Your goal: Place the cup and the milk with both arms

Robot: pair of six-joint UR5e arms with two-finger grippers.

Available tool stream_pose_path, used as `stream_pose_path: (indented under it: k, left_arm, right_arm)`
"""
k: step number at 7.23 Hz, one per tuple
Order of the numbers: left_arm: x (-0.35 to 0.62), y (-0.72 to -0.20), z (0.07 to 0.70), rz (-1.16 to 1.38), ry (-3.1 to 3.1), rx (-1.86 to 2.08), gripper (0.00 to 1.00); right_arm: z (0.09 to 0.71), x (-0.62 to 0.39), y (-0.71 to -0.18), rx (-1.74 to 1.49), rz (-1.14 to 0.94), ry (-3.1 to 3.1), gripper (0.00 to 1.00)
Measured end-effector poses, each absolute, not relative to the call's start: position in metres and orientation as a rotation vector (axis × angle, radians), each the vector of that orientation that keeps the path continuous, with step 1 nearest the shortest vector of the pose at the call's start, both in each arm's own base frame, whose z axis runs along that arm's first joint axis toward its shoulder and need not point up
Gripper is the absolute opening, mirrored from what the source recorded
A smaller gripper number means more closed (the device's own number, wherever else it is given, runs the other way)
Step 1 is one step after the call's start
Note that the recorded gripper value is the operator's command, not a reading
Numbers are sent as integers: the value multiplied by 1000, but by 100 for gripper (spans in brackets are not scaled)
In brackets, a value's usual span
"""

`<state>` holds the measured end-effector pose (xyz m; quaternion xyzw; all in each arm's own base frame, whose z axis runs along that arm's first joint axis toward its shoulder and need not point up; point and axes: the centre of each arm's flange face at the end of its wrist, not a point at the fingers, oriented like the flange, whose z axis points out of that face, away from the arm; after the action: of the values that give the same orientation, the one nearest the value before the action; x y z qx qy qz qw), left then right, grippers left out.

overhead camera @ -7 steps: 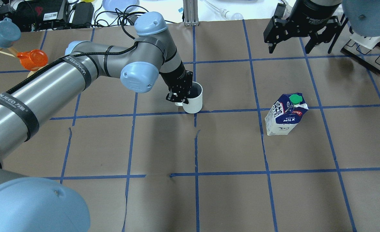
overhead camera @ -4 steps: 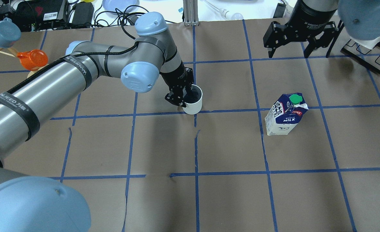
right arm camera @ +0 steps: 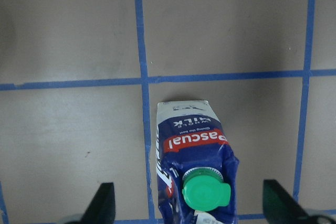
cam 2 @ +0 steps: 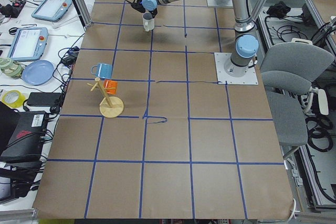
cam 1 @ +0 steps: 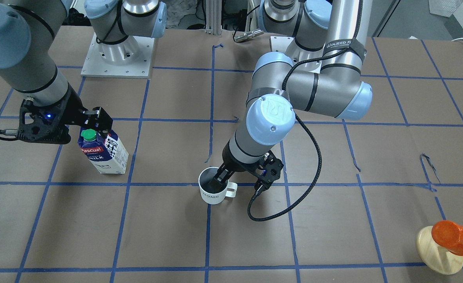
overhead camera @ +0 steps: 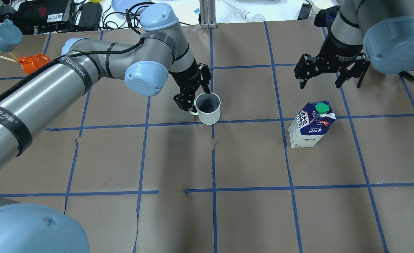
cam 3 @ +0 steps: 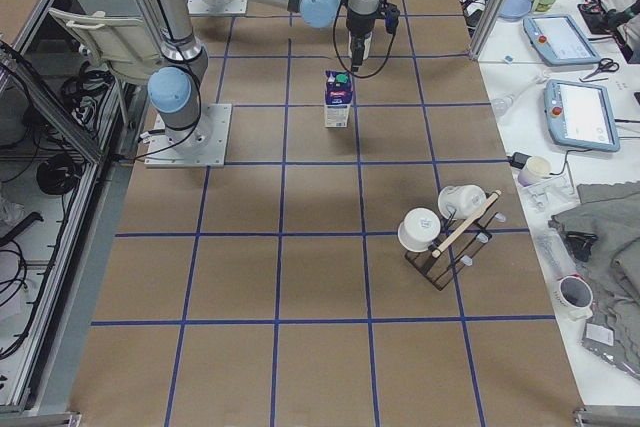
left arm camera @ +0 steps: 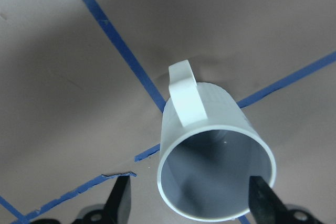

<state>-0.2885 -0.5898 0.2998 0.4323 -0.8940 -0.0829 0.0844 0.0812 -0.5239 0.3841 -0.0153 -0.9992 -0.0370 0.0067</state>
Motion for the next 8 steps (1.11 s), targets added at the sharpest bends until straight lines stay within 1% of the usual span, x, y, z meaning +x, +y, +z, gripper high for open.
stream_pose_path:
  k: [1, 4, 5, 6, 7, 8]
  left_arm:
    - [-265, -595, 318, -200, -2708, 1188, 99]
    - [-163, -609, 398, -185, -2876, 847, 100]
    - [-134, -610, 421, -175, -2944, 721, 100]
    - [-105, -609, 438, -141, -3035, 563, 100]
    - [-78, -606, 453, -95, -3128, 438, 100]
    - [-63, -601, 463, -69, -3179, 370, 100]
  right_arm:
    - [369, 80, -517, -43, -159, -3122, 83]
    - [341, 77, -504, -45, -216, -3102, 43]
    - [339, 73, -504, -55, -220, -3100, 31]
    - [338, 69, -504, -67, -221, -3100, 24]
    - [338, 67, -504, -75, -220, -3101, 24]
    - [340, 66, -506, -82, -211, -3103, 21]
